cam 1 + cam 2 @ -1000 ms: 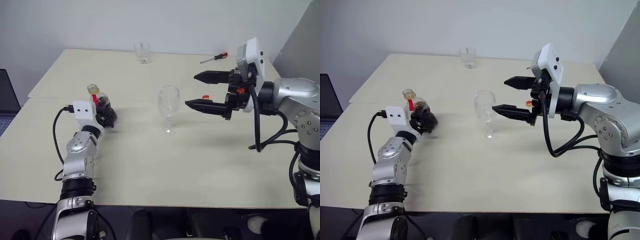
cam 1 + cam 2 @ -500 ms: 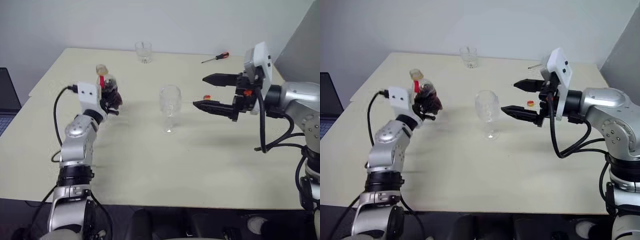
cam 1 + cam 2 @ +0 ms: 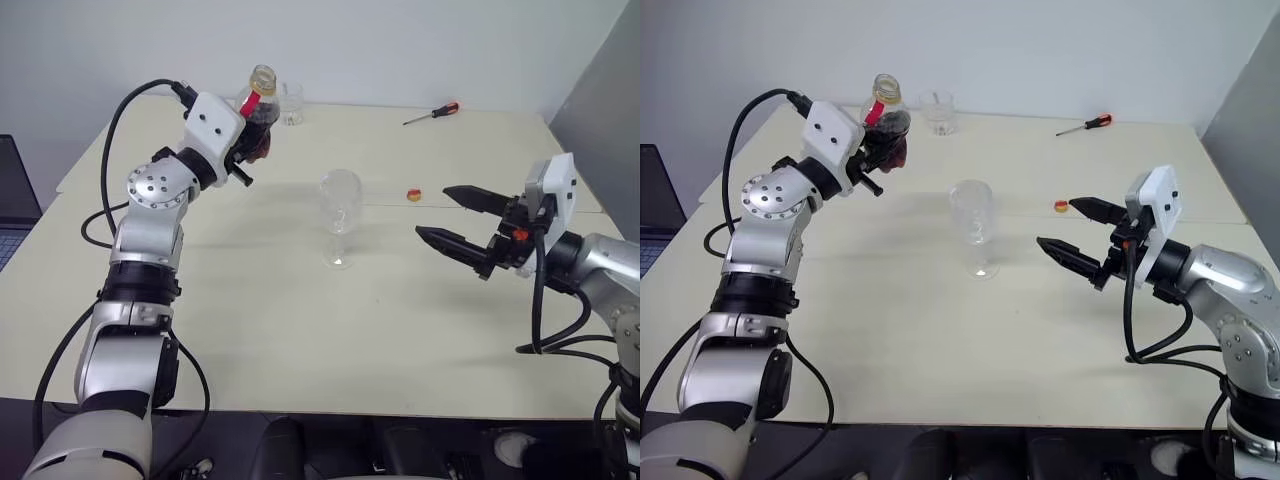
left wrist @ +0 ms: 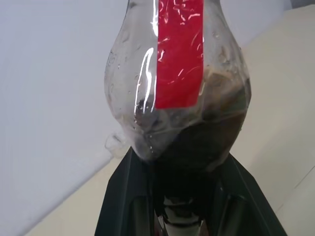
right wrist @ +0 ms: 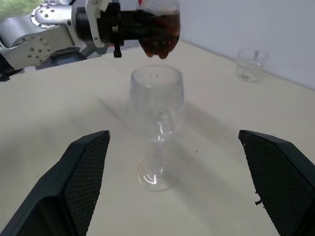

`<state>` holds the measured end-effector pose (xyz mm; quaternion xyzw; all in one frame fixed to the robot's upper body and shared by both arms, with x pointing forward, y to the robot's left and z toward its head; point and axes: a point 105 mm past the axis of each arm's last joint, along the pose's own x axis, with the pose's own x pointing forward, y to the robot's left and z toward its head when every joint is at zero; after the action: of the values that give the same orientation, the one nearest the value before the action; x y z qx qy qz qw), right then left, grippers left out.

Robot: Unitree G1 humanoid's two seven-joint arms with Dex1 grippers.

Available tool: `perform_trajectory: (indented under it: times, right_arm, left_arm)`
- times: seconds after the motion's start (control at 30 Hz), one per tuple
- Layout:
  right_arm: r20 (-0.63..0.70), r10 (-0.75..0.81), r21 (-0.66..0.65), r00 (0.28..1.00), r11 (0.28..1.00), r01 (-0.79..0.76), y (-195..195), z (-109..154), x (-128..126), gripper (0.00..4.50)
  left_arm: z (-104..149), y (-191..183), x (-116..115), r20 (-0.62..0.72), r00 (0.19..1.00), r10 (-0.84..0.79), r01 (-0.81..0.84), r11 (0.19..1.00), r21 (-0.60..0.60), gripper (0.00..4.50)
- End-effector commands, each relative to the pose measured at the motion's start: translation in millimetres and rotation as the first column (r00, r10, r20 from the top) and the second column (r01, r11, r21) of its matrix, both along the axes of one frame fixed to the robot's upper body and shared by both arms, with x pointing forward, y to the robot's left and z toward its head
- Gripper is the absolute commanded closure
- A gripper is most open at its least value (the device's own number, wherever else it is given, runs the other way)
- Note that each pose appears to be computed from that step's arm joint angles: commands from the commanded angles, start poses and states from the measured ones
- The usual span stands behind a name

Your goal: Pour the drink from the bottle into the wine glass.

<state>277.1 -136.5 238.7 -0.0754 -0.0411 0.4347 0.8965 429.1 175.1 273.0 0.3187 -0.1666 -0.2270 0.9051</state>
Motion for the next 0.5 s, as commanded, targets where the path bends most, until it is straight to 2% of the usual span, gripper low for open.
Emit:
perform_trajectory:
  times: [0.03, 0.13, 0.3, 0.5]
  right_arm:
    - [0.100, -0.028, 0.028, 0.995, 0.999, 0.025, 2.9, 16.7, -13.8, 0.00]
    - [0.089, -0.048, 0.045, 0.995, 0.998, 0.044, 4.1, 12.0, -17.0, 0.00]
    - [0.091, -0.083, 0.072, 0.992, 0.994, 0.077, 7.3, 2.4, -22.5, 0.00]
    - [0.086, -0.126, 0.097, 0.988, 0.988, 0.118, 3.2, 0.1, -21.8, 0.00]
  left_arm:
    - [25.9, -12.9, -0.2, 0.117, 0.992, -0.057, 0.045, 0.994, 0.099, 3.70]
    - [29.0, -16.8, 2.8, 0.138, 0.988, -0.075, 0.057, 0.990, 0.127, 3.71]
    - [24.6, -23.8, 5.7, 0.176, 0.980, -0.098, 0.049, 0.964, 0.262, 3.71]
    - [22.7, -33.3, 5.0, 0.214, 0.967, -0.142, 0.057, 0.931, 0.361, 3.74]
